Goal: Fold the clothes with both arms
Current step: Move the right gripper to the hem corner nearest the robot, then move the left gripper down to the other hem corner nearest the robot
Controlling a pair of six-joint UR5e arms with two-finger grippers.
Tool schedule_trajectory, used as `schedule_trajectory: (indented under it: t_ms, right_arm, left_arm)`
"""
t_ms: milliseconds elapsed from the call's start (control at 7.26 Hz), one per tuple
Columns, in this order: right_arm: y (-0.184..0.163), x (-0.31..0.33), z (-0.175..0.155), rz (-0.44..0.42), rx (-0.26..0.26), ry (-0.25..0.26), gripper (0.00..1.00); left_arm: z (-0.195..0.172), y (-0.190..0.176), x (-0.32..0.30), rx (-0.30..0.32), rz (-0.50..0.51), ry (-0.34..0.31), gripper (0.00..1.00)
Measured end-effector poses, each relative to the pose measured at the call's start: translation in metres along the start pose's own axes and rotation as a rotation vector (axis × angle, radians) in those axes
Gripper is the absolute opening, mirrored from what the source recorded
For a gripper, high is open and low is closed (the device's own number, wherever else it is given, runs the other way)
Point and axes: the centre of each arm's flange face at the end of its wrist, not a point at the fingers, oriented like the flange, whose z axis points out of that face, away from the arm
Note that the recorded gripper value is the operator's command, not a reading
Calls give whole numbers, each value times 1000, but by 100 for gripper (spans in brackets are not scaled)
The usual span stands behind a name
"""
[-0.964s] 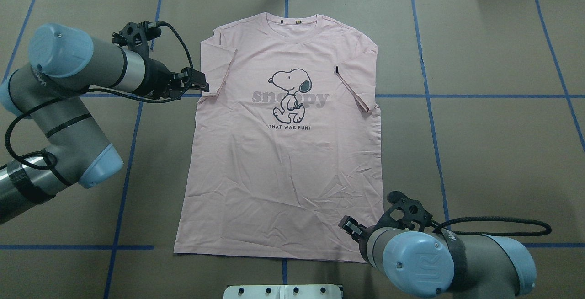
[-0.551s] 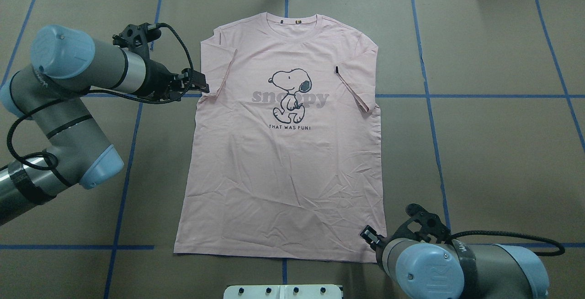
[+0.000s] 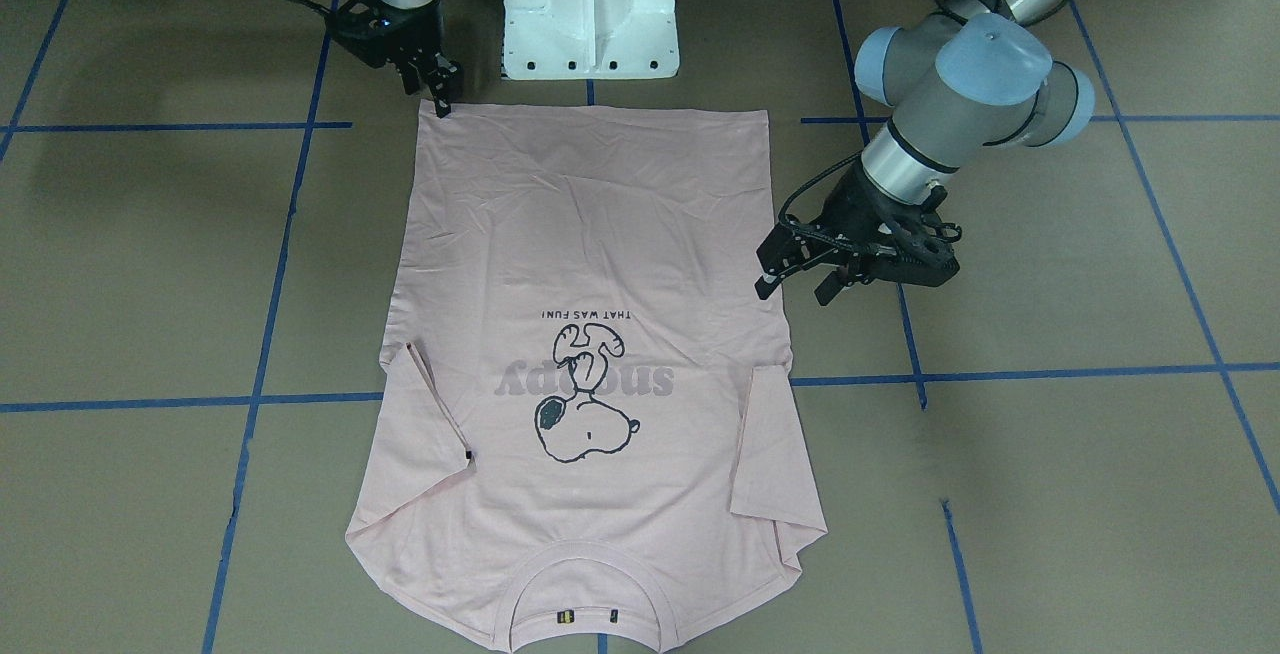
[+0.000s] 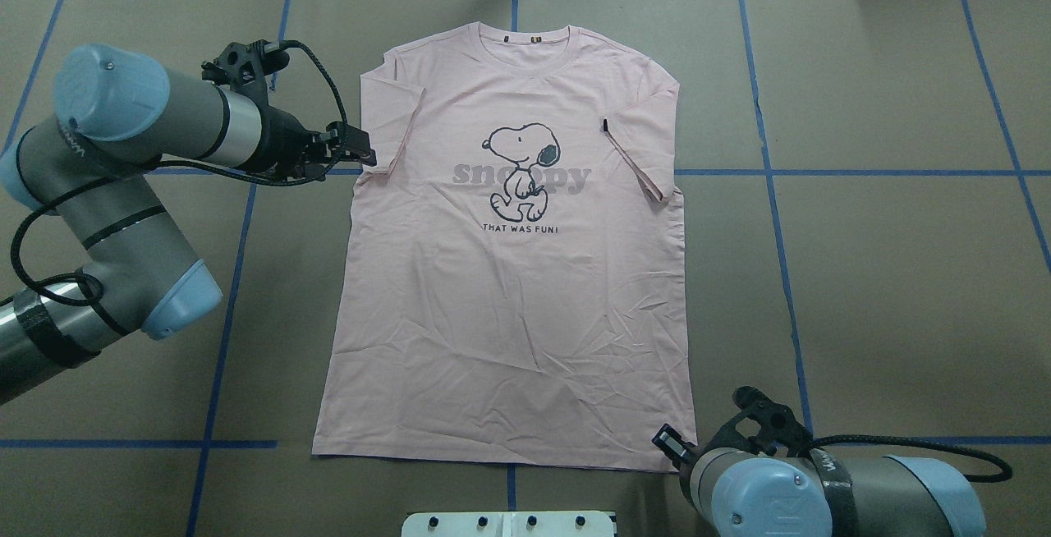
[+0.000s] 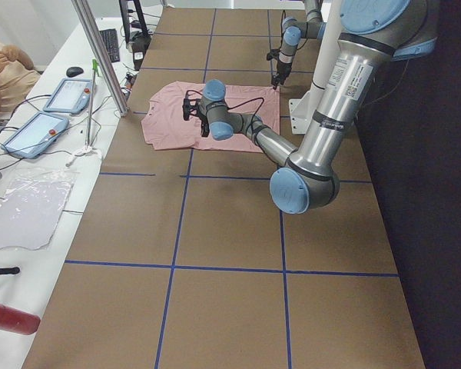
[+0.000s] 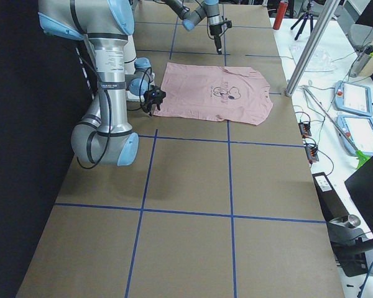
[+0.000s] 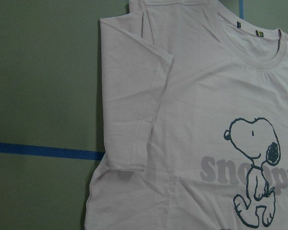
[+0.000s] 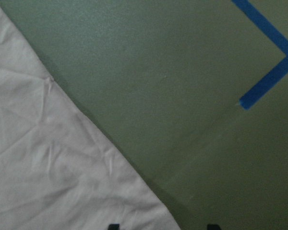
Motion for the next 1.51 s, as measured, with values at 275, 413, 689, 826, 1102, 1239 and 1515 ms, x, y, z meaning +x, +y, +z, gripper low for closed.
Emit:
schedule_trajectory:
  t_ms: [275, 413, 689, 826, 1102, 1239, 1515]
  right_arm:
    - [0, 1, 2, 0, 3, 4, 44]
    - [0, 1, 3, -1, 4, 6, 28]
    - [0, 1, 4, -1, 4, 7, 0]
    - [0, 1, 3, -1, 2, 8, 0]
    - [1, 1, 2, -2, -3, 7, 0]
    - [0, -1, -3, -1, -9, 1, 0]
    - [0, -4, -21, 4, -33, -27, 0]
  left_arm:
    - [-1, 0, 0, 1, 1, 1, 87]
    - [-1, 0, 0, 1, 1, 0, 87]
    - [-1, -1, 0, 2, 2, 0, 87]
    - [-1, -1, 0, 2, 3, 1, 87]
    - [-2, -1, 0, 2, 2, 2, 88]
    - [-3, 0, 1, 3, -2, 4, 88]
    - [-20, 19, 0, -7, -59, 26, 88]
